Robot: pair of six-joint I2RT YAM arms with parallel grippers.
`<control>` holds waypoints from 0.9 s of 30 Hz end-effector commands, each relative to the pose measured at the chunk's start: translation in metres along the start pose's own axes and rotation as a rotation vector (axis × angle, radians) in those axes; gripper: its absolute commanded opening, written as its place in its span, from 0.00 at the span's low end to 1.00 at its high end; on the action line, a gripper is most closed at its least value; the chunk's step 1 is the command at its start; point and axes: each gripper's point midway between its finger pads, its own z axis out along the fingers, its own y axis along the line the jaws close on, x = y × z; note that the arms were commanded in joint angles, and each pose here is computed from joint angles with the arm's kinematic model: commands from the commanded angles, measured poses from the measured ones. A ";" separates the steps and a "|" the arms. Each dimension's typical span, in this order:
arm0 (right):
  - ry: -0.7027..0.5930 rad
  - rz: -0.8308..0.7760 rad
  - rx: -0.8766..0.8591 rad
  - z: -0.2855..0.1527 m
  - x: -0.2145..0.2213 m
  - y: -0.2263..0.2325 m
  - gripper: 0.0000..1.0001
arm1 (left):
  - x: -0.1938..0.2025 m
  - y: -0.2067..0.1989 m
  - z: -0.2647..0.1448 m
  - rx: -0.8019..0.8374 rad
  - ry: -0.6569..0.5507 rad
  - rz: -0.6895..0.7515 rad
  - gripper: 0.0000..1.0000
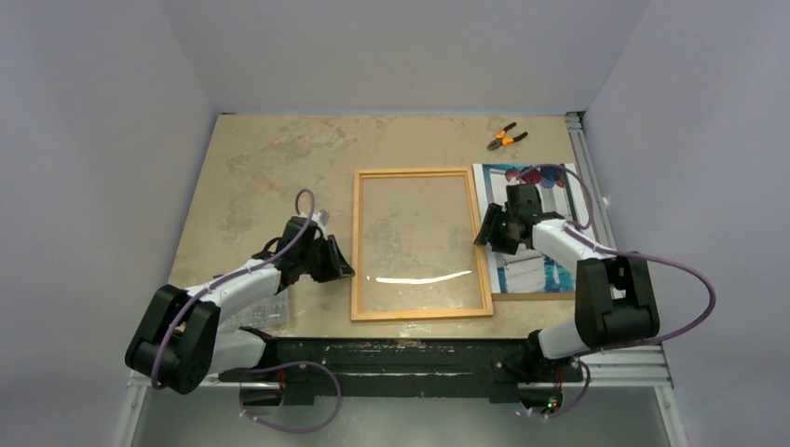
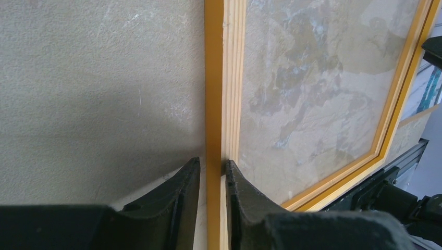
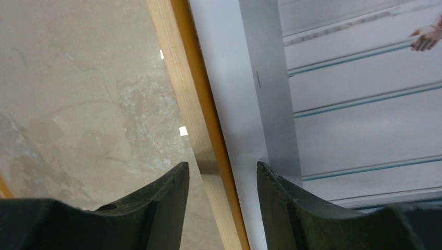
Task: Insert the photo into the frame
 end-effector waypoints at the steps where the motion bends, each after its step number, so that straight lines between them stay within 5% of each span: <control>1: 0.013 -0.088 0.048 0.010 0.003 0.009 0.46 | 0.017 0.023 0.002 -0.080 0.047 0.020 0.23; 9: 0.017 -0.193 0.179 0.016 0.009 0.009 0.18 | 0.017 0.023 0.002 -0.080 0.048 0.020 0.23; 20: 0.024 -0.256 0.175 0.014 0.019 0.020 0.00 | 0.016 0.022 0.000 -0.079 0.043 0.020 0.24; 27: 0.054 -0.231 0.062 0.007 0.031 0.040 0.00 | 0.011 0.019 -0.009 -0.087 0.024 0.033 0.53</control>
